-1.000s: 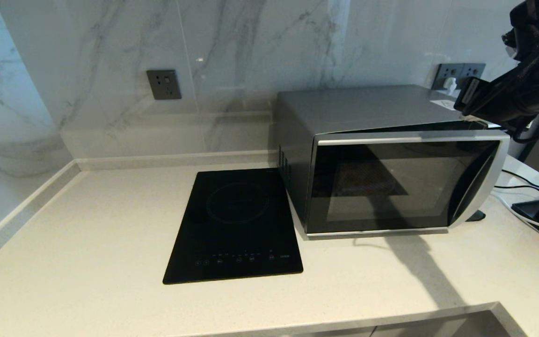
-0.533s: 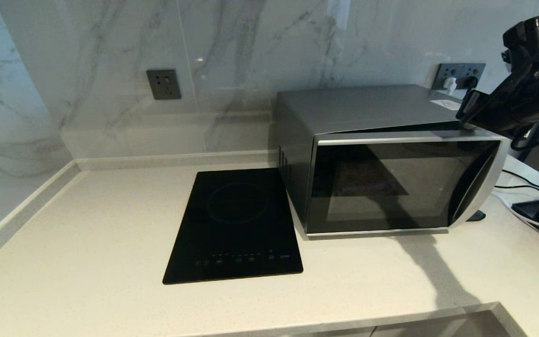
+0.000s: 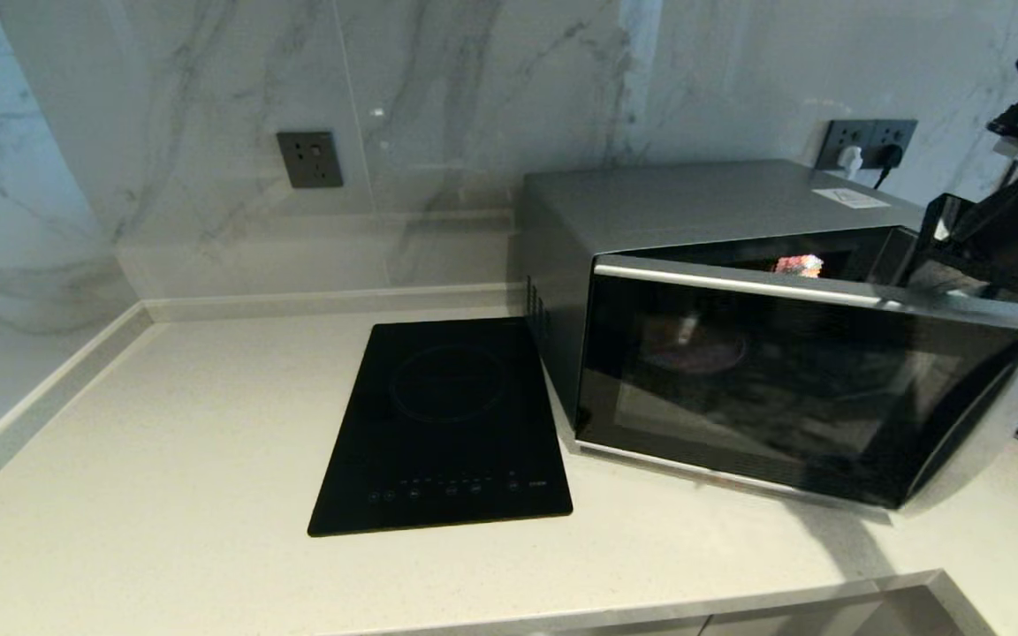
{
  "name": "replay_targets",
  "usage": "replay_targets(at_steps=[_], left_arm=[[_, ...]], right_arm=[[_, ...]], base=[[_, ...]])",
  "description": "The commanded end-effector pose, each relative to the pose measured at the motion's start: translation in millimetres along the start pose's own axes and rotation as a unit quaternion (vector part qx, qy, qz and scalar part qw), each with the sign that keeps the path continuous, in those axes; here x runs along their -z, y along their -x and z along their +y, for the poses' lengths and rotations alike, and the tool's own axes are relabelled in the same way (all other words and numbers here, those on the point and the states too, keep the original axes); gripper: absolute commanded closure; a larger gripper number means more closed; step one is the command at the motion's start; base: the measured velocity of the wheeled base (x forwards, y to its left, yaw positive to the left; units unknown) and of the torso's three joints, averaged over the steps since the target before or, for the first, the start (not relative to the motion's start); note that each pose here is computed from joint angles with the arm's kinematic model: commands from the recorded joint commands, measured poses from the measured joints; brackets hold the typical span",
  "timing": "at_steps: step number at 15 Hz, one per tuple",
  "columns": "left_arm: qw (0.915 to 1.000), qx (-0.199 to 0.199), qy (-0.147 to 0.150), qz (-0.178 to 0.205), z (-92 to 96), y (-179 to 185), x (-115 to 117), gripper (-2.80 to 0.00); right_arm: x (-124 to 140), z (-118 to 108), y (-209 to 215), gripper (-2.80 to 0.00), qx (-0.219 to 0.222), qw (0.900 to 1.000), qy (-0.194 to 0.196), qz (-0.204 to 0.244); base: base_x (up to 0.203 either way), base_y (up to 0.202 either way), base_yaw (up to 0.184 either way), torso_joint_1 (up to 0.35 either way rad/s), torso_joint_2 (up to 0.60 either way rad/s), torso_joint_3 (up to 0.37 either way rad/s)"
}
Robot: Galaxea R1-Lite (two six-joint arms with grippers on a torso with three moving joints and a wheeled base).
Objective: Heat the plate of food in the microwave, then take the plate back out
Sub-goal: Open the microwave oven
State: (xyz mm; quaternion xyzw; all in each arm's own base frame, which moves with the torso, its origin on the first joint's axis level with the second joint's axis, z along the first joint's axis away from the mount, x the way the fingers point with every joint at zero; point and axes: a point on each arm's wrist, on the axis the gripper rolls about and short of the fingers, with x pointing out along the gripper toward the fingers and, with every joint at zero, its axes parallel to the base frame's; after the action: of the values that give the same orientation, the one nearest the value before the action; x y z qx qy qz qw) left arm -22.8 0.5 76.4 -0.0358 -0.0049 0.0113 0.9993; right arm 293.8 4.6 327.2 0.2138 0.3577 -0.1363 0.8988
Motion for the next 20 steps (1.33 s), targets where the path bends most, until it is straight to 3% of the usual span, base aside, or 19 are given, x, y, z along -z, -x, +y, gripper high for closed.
replay_targets(at_steps=[1,6,8,10,12,15,18,20], left_arm=[[1.0000,-0.001,0.000,0.001,0.0,-0.1,-0.1,0.00],[1.0000,-0.001,0.000,0.001,0.0,-0.1,-0.1,0.00],[1.0000,-0.001,0.000,0.001,0.0,-0.1,-0.1,0.00],[1.0000,-0.001,0.000,0.001,0.0,-0.1,-0.1,0.00],[1.0000,-0.001,0.000,0.001,0.0,-0.1,-0.1,0.00],[1.0000,-0.001,0.000,0.001,0.0,-0.1,-0.1,0.00],[1.0000,-0.001,0.000,0.001,0.0,-0.1,-0.1,0.00],[1.0000,-0.001,0.000,0.001,0.0,-0.1,-0.1,0.00]], right_arm=[[11.4,-10.2,46.3,0.00,-0.029,1.000,-0.002,0.011],[45.9,-31.8,111.4,0.00,-0.073,0.994,0.005,0.080],[55.4,-37.9,115.4,0.00,-0.066,0.993,0.011,0.093],[69.0,-41.1,113.2,0.00,-0.063,0.990,0.041,0.120],[93.8,-32.8,116.7,0.00,-0.092,0.977,0.104,0.160],[126.8,-10.2,123.7,0.00,-0.144,0.947,0.184,0.218],[151.4,19.8,118.6,0.00,-0.153,0.926,0.213,0.272],[157.8,29.2,118.7,0.00,-0.145,0.927,0.208,0.275]], base=[[0.000,0.000,0.000,0.000,0.00,0.000],[0.000,0.000,0.000,0.000,0.00,0.000],[0.000,0.000,0.000,0.000,0.00,0.000],[0.000,0.000,0.000,0.000,0.00,0.000],[0.000,0.000,0.000,0.000,0.00,0.000],[0.000,0.000,0.000,0.000,0.00,0.000],[0.000,0.000,0.000,0.000,0.00,0.000],[0.000,0.000,0.000,0.000,0.00,0.000]])
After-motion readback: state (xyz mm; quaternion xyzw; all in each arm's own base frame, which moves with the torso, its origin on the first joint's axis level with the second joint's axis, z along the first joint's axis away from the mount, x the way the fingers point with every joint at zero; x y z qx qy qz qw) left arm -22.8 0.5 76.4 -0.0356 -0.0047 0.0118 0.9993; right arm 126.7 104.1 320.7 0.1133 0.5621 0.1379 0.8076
